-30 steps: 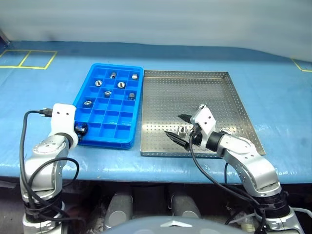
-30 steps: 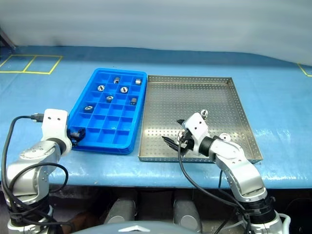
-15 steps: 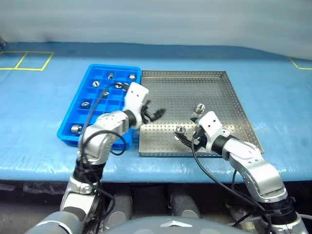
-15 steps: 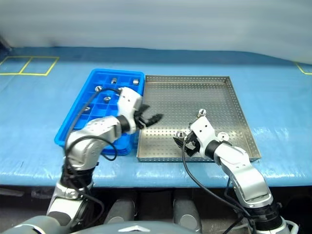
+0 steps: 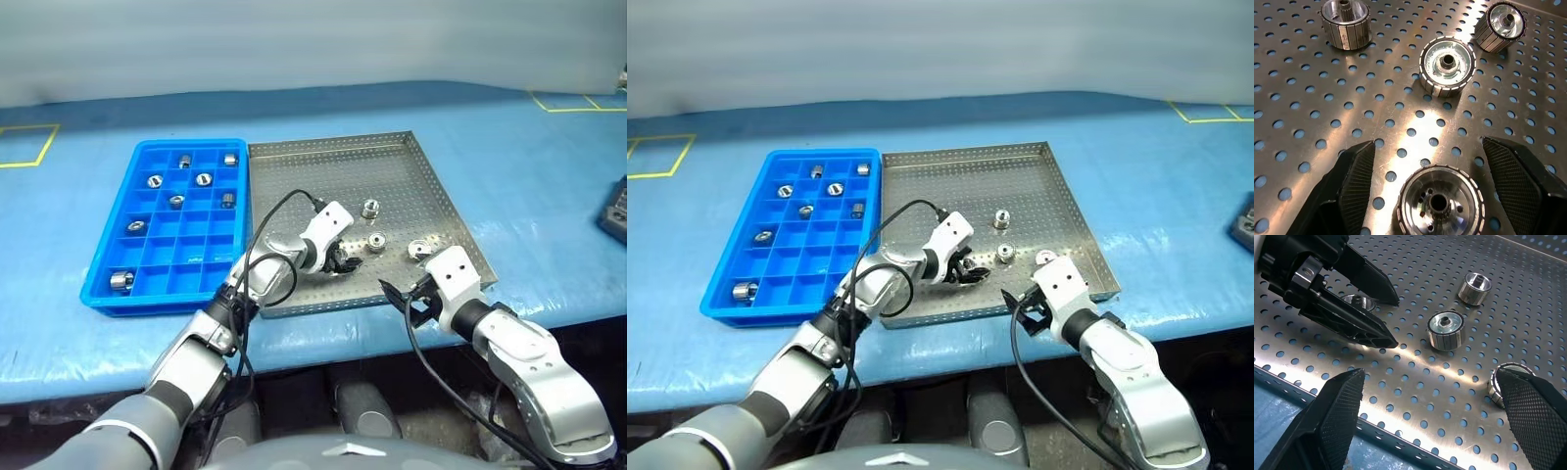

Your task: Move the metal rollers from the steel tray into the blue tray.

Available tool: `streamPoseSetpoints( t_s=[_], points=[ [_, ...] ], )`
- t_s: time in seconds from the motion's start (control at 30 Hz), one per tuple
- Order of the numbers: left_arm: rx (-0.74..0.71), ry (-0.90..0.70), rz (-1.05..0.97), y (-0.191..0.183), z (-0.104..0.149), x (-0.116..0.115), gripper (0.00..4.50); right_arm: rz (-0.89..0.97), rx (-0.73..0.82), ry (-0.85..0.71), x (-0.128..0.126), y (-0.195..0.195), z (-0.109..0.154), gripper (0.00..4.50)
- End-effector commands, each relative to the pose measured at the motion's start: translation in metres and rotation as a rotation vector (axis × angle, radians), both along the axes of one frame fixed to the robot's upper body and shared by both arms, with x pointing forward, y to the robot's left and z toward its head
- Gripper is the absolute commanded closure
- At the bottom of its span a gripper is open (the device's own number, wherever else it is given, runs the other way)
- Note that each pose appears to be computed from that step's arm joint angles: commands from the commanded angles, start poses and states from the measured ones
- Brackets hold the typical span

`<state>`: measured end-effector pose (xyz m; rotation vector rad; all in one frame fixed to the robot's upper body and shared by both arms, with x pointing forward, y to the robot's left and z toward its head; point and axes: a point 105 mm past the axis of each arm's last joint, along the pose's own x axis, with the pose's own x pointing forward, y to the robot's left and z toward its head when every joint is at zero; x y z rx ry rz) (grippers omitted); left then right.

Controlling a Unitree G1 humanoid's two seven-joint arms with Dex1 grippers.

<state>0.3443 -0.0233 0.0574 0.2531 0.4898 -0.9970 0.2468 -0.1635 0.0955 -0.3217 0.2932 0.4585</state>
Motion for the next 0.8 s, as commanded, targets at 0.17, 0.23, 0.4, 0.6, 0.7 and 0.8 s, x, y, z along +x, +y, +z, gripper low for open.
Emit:
streamPoseSetpoints(
  t_s=[0.17, 0.23, 0.4, 0.6, 0.7, 0.8],
  points=[
    [-0.001, -0.056, 0.053, 0.016, 0.010, 0.006, 2.34, -0.021, -0.014, -0.048, 0.006, -0.005, 0.012, 0.00],
    [-0.001, -0.060, 0.064, 0.023, 0.012, 0.005, 2.85, -0.012, -0.016, -0.052, 0.010, -0.002, 0.013, 0.00],
    [-0.018, -0.073, 0.093, 0.036, 0.018, 0.003, 2.82, 0.021, -0.020, -0.053, 0.016, 0.004, 0.012, 0.00],
    [-0.154, -0.102, 0.180, 0.051, 0.045, 0.012, 2.82, 0.050, -0.035, -0.049, 0.021, 0.009, 0.010, 0.00],
    [-0.207, -0.135, 0.232, 0.063, 0.060, 0.017, 2.82, 0.058, -0.033, -0.050, 0.021, 0.012, 0.010, 0.00],
    [-0.206, -0.201, 0.342, 0.086, 0.072, 0.025, 2.82, 0.064, -0.032, -0.051, 0.022, 0.013, 0.009, 0.00]
  ],
)
